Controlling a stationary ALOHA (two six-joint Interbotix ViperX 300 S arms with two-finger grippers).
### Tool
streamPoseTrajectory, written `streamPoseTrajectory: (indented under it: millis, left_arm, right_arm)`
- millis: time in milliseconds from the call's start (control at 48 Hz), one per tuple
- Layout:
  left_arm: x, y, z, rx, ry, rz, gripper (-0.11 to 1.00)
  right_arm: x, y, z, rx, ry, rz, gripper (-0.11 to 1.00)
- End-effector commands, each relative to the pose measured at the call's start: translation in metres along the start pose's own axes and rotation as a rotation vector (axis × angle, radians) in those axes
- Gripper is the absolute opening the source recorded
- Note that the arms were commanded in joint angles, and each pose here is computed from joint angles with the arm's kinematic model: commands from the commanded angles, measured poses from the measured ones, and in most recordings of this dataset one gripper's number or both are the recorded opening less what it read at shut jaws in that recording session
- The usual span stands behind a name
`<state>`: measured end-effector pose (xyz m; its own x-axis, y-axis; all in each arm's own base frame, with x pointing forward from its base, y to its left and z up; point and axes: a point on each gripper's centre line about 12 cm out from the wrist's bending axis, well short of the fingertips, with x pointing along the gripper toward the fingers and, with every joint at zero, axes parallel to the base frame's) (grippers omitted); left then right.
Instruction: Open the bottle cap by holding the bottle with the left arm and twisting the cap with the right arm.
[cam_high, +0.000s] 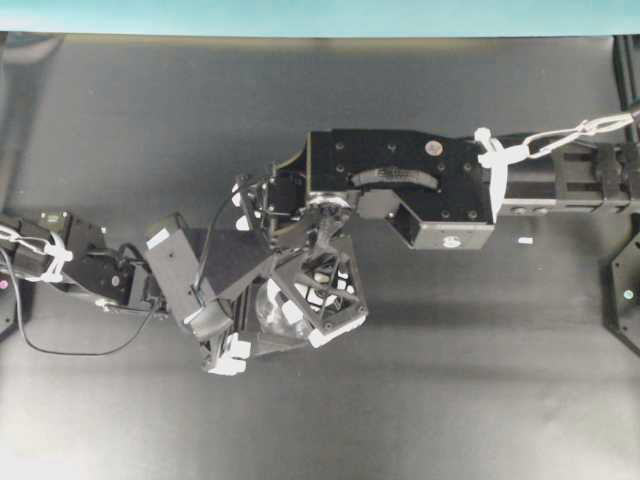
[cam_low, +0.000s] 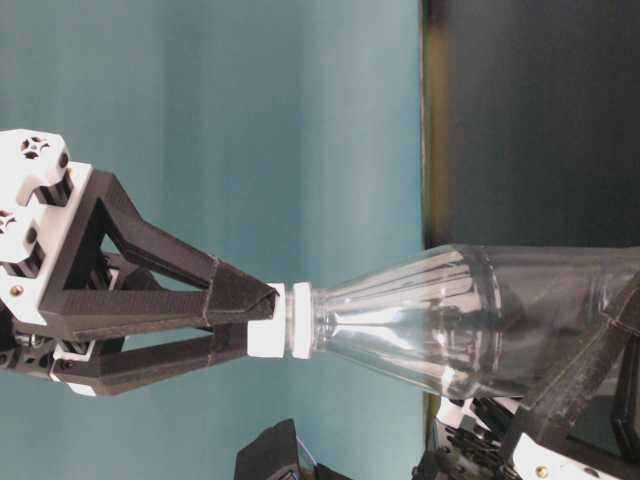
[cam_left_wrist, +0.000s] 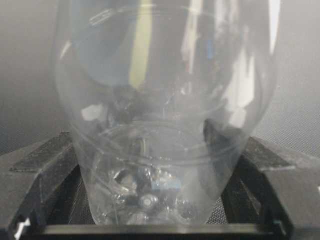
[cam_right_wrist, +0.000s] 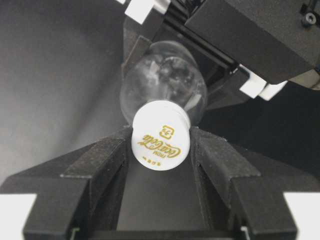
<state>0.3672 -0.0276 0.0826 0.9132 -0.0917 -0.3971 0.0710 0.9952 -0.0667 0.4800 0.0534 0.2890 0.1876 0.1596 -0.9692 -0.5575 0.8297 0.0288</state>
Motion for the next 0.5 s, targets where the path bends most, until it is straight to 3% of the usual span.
streamPoseTrajectory:
  millis: [0,104,208,292,479]
  left_arm:
    - [0.001,0.001,0.004,-0.012,-0.013,0.004,0.82]
    - [0.001,0.001,0.003,-0.011,-0.011,0.003,0.82]
    - [0.001,0.001,0.003,-0.013,-0.008,0.003,0.82]
    - [0.001,0.002,0.003,-0.013,-0.008,0.005,0.82]
    - [0.001,0.002,0.002,-0.014,-0.005,0.005,0.82]
  right_arm:
    - [0.005,0.016,0.008,-0.010,0.000,0.010,0.37]
    - [0.004,0.015,0.009,0.013,-0.012,0.004,0.41]
    - [0.001,0.015,0.010,0.057,-0.032,-0.006,0.68]
    - [-0.004,0.015,0.012,0.086,-0.061,-0.019,0.83]
    - [-0.026,0.021,0.008,0.131,-0.118,-0.041,0.83]
